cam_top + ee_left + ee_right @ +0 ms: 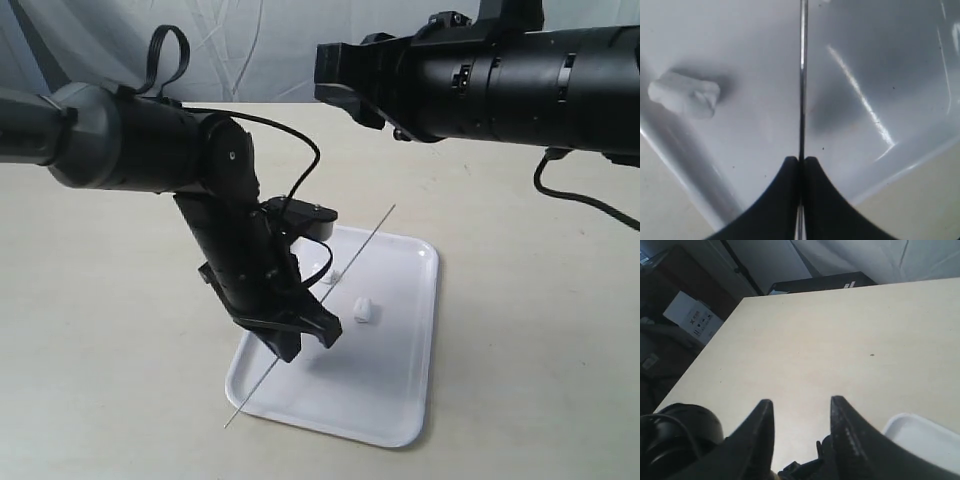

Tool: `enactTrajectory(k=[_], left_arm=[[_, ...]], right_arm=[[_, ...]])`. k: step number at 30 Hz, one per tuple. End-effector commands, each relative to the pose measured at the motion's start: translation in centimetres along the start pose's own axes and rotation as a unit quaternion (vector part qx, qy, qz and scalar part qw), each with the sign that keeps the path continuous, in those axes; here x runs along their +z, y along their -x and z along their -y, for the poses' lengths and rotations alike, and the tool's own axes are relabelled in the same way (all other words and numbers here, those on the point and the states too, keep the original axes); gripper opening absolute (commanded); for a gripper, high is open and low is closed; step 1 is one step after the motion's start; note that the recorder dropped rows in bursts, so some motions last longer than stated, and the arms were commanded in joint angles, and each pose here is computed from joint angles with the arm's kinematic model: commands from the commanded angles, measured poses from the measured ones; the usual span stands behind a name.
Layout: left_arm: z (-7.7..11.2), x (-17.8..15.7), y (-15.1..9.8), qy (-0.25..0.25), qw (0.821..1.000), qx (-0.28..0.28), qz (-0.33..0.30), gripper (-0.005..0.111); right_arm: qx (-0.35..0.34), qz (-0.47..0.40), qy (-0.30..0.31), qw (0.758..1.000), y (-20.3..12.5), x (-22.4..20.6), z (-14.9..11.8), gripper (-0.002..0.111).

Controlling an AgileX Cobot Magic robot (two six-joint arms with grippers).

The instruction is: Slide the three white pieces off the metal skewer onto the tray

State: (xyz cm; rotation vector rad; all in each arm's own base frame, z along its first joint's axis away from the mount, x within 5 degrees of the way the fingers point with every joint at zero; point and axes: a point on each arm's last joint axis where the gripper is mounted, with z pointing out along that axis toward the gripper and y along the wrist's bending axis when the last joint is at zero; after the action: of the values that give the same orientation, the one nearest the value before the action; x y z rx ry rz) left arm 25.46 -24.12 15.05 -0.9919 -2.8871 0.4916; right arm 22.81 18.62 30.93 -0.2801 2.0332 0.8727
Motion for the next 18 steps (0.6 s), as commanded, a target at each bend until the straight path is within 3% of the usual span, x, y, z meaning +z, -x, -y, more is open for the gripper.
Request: enactTrajectory(k=[1,11,18], left_arm=[[0.05,0.34,0.60,-0.002,1.000,0.004,0.005,0.000],[0.07,0.34,0.65,-0.003,1.000,0.020,0.008,0.004],[-0.10,0.34,0.85,0.007,0.999,0.027,0.019,0.037]], right_arm=[[-0.030,0.010,0.005,0.999,0.53,-0.88,-0.33,0.036],[-0.029,0.010,0.017,0.999,0.65,-1.42,-0.72,0.036],[-0.028,0.005,0.022,0.999,0.57,-1.42,-0.81,0.036]])
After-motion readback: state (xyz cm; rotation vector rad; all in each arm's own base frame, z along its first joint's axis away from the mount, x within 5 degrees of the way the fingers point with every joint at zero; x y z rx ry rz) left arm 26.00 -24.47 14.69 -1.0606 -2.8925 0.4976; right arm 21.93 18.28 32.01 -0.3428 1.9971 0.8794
